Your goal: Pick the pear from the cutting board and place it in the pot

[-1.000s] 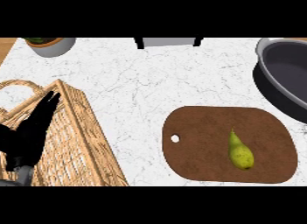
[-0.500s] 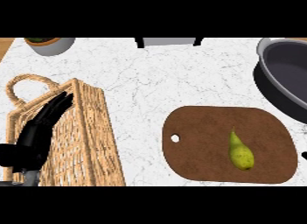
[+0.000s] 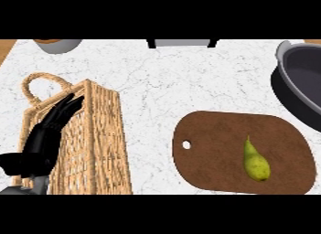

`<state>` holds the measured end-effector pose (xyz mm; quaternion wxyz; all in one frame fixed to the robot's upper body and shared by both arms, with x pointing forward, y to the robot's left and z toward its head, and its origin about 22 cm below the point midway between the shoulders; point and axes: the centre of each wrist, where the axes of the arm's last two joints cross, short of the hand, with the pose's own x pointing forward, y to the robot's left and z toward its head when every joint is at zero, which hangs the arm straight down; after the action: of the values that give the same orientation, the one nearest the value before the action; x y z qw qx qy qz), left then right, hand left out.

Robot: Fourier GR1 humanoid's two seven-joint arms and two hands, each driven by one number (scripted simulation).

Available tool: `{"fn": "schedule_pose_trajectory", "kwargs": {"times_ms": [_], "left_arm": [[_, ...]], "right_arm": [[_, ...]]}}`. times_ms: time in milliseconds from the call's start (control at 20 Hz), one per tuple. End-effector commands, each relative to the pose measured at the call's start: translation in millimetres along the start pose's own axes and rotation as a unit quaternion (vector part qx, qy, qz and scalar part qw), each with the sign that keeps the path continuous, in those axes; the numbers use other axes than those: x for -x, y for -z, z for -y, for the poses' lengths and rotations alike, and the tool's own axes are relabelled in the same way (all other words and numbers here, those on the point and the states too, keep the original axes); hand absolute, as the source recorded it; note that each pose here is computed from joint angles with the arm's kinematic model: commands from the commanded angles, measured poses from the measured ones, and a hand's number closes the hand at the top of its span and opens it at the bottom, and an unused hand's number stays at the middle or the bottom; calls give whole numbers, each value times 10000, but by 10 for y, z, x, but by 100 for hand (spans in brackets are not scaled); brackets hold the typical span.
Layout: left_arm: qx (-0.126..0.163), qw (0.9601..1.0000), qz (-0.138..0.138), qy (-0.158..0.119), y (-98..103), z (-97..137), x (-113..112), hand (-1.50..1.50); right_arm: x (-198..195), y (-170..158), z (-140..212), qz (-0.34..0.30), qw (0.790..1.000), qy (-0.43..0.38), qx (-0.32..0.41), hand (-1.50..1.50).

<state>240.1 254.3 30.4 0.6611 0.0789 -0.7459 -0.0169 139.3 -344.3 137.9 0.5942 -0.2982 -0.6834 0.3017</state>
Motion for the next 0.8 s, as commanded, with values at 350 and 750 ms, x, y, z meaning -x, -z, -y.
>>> {"fn": "schedule_pose_trajectory", "kwargs": {"times_ms": [350,750], "left_arm": [[-5,9990,16,-453,2,235,131,0],[-115,9990,9,-421,-22,325,196,0]], "right_arm": [[-540,126,-264,-1474,9751,-901,-1394,-150],[-486,298,-625,-1985,9539,-1222,-1893,-150]]}}
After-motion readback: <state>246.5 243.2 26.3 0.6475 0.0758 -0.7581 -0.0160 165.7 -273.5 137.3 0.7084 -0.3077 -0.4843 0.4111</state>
